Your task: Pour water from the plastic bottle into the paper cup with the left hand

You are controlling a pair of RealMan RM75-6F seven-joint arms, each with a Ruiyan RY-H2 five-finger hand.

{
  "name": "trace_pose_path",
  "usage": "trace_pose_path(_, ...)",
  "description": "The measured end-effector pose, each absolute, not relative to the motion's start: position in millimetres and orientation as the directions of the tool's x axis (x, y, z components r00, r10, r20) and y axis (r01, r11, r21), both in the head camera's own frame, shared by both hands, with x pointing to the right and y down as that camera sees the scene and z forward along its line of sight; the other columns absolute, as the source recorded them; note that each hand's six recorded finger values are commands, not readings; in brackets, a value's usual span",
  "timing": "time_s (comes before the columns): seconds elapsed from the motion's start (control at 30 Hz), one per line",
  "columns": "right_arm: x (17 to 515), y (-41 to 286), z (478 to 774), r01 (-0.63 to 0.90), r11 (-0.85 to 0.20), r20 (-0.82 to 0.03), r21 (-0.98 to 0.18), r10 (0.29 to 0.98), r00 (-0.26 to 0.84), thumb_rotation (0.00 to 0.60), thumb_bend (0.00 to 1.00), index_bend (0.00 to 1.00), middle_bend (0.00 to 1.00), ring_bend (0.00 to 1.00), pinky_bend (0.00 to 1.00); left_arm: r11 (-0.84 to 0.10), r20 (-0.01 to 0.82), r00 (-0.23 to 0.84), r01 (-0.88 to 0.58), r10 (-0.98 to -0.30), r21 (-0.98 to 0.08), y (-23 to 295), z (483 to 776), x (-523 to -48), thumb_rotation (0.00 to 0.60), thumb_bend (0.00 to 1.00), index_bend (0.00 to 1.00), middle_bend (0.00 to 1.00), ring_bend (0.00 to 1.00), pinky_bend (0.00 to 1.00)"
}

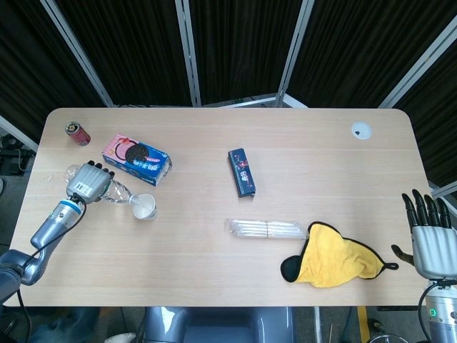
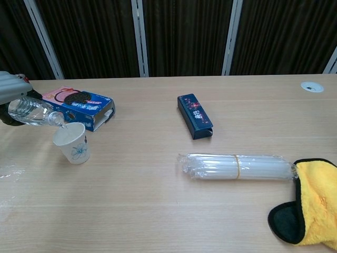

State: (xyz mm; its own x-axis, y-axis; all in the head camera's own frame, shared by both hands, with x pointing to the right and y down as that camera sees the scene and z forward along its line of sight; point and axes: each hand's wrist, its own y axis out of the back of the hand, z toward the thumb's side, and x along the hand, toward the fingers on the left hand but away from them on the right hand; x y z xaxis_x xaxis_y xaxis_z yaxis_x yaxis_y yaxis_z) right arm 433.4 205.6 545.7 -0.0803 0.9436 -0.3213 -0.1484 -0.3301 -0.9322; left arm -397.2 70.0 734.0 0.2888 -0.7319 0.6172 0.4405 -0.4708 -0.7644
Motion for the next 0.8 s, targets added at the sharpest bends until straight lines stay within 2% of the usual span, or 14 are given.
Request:
trace_pose_path(0.4, 434, 206, 546, -0.148, -0.330, -0.321, -0.932, 0.943, -0.082, 0.600, 0.00, 0.00, 0.00, 0.00, 0.00, -0.499, 0.592, 0.305, 0.333, -0.746, -0.800, 71, 730, -399, 0.600, 0.46, 0.63, 0.51, 0.38, 0.37)
trace_pose_path(0.6, 433, 206, 546, -0.145, -0.330, -0.322, -0.933, 0.943, -0.080, 0.600, 0.00, 0.00, 0.00, 0.00, 0.00, -0.534, 0.565, 0.315, 0.186, -0.763, -0.825, 72, 725, -404, 0.600, 0.45, 0.63, 0.51, 0.38, 0.37)
trace_pose_path(0.8, 431, 206, 545, -0.140, -0.329, -0.322, -0.934, 0.944, -0.073, 0.600, 0.00, 0.00, 0.00, 0.00, 0.00, -0.569, 0.529, 0.310, -0.047, -0.790, -0.821, 72, 715, -412, 0.600, 0.44, 0.63, 0.51, 0.38, 0.37)
